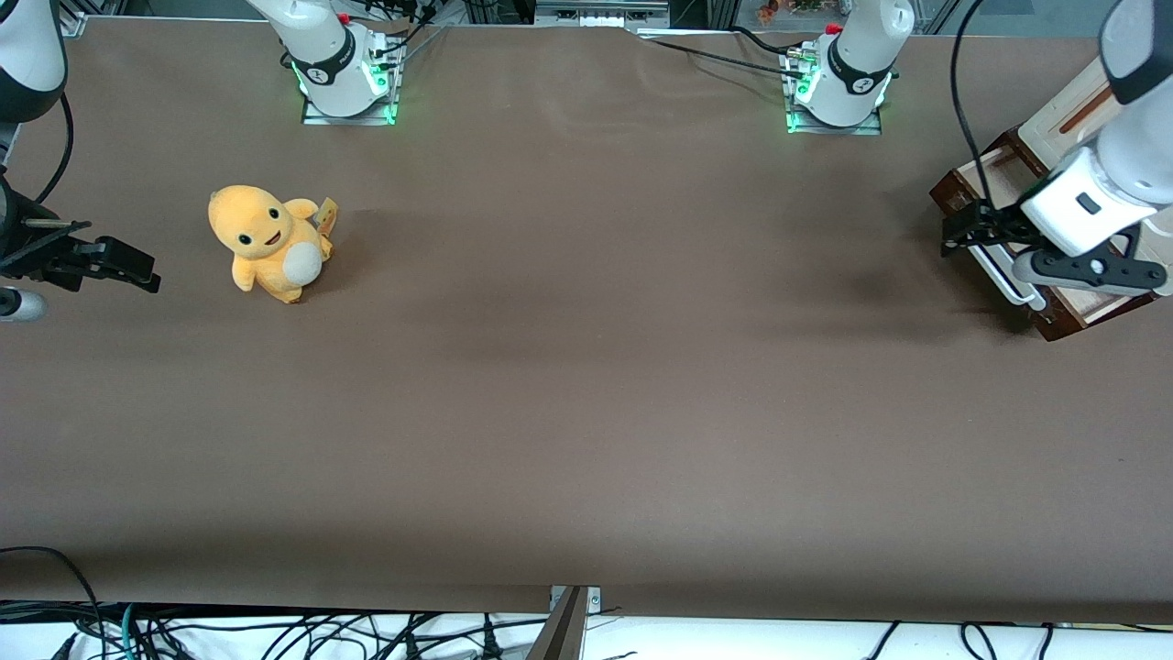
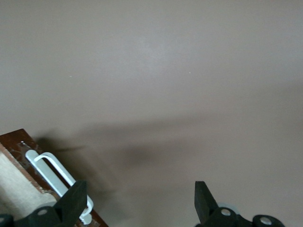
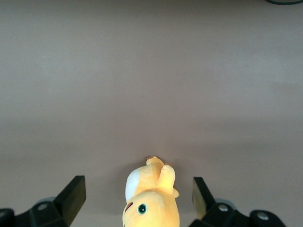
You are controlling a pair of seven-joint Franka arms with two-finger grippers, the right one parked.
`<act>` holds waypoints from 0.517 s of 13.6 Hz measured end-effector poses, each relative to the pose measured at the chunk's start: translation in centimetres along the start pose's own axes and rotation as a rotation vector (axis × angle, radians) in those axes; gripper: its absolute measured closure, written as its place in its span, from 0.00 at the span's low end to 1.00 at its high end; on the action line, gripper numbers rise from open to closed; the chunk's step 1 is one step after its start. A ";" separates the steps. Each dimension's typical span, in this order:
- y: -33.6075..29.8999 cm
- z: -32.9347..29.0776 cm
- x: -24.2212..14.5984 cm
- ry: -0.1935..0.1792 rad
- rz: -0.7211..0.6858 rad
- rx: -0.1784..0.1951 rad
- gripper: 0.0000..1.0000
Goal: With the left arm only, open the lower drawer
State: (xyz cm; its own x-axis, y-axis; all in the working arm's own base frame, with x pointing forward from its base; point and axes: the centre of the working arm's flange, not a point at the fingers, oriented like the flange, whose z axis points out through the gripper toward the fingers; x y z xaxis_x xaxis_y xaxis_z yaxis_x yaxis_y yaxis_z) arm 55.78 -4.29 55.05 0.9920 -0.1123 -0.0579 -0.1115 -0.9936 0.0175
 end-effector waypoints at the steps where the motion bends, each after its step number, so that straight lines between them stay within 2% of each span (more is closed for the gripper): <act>1: 0.9 -0.3 -0.1 0.007 -0.001 0.009 0.00; 7: 0.5 -2.7 -1.7 0.030 -0.042 0.021 0.00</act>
State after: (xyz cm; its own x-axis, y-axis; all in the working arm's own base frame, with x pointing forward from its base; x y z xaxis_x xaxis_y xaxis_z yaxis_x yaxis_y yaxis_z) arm 54.25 -4.54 57.90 0.9971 -0.0702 -0.0283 -0.0704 -0.9975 -0.0052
